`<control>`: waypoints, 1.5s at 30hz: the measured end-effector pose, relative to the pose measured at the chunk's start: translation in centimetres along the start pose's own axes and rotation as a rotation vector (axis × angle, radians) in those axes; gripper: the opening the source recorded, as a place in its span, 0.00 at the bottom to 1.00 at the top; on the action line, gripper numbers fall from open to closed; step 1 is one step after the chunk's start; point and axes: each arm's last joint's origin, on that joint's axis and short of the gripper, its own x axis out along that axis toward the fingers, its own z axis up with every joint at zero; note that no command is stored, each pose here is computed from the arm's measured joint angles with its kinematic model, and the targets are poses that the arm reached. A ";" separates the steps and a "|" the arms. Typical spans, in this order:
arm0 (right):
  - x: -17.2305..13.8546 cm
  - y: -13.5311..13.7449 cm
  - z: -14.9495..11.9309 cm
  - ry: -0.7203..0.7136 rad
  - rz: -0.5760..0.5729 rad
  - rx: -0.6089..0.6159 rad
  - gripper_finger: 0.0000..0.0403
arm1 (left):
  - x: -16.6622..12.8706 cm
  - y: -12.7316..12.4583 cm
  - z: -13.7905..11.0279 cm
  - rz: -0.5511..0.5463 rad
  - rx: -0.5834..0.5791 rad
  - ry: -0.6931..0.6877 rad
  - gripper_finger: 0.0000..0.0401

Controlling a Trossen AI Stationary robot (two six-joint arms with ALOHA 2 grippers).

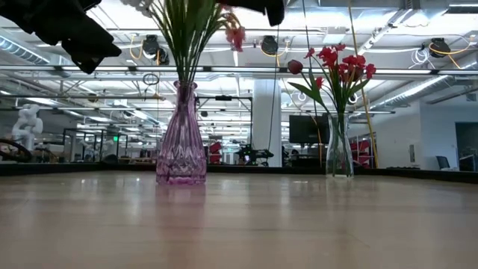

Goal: Sort flowers into vase by color
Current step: Put the pink flower into the purple vase, then put the red flowers into the transparent vase

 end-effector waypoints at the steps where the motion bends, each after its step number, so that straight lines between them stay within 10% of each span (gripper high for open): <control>1: -0.2 0.2 0.3 -0.007 0.006 0.001 0.48 | 0.0 0.0 0.0 0.000 0.000 0.000 0.31; 10: -2.2 1.3 3.7 0.221 -0.106 -0.010 0.48 | 0.0 -0.1 0.0 -0.030 -0.001 0.003 0.31; 23: -6.2 4.4 4.4 0.530 -0.217 0.485 0.42 | -0.1 -0.5 -0.2 -0.186 0.003 0.074 0.31; 34: 0.4 13.5 -1.1 0.388 0.030 0.419 0.26 | -0.2 -0.2 -1.4 -0.183 0.025 0.199 0.31; 45: 9.0 18.6 -4.3 0.639 0.096 0.333 0.14 | -0.4 0.0 -2.1 -0.195 0.034 0.289 0.31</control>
